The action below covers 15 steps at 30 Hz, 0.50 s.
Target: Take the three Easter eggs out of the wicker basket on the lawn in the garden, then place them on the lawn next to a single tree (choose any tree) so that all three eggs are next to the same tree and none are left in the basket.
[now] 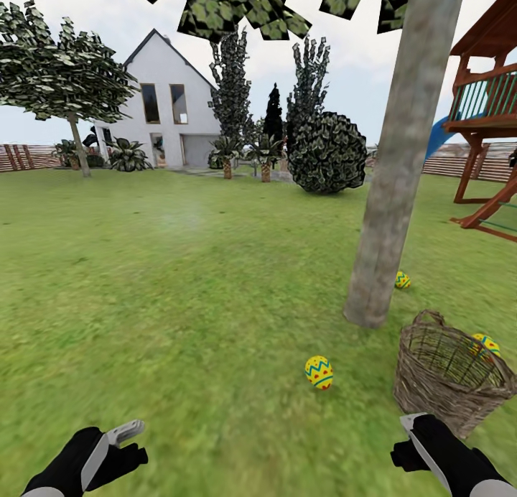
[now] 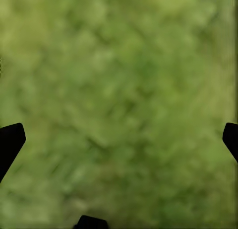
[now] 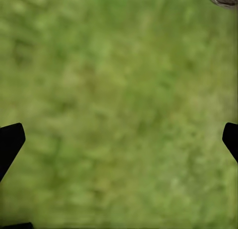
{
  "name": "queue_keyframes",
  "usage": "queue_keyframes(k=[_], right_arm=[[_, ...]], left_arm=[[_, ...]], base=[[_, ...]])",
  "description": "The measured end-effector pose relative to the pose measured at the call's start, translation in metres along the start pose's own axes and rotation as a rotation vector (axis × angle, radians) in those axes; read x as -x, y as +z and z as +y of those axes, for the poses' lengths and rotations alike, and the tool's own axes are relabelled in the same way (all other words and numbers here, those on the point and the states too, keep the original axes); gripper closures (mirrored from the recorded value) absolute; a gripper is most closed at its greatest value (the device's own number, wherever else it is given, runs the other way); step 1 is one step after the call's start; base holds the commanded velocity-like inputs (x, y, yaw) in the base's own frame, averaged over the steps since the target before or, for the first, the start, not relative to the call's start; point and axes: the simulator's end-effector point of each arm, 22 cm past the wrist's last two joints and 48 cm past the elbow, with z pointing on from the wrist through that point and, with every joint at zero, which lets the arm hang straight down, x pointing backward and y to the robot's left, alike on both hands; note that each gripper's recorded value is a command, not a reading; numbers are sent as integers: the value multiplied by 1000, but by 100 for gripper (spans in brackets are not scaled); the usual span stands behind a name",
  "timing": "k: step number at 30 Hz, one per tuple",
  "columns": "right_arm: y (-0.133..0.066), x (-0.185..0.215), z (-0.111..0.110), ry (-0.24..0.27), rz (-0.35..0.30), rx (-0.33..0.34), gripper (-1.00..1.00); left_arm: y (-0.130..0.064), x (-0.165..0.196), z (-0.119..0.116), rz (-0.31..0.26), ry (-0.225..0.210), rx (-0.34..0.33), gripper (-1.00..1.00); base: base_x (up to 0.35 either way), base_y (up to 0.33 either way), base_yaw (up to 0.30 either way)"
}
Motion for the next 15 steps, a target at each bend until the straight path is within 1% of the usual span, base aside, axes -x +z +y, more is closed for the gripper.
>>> queue_keyframes(k=[15], right_arm=[[-30,16,-8,3,-2,3,-100]], left_arm=[[-31,16,-8,-3,2,-3,-100]], base=[[0,0,0]])
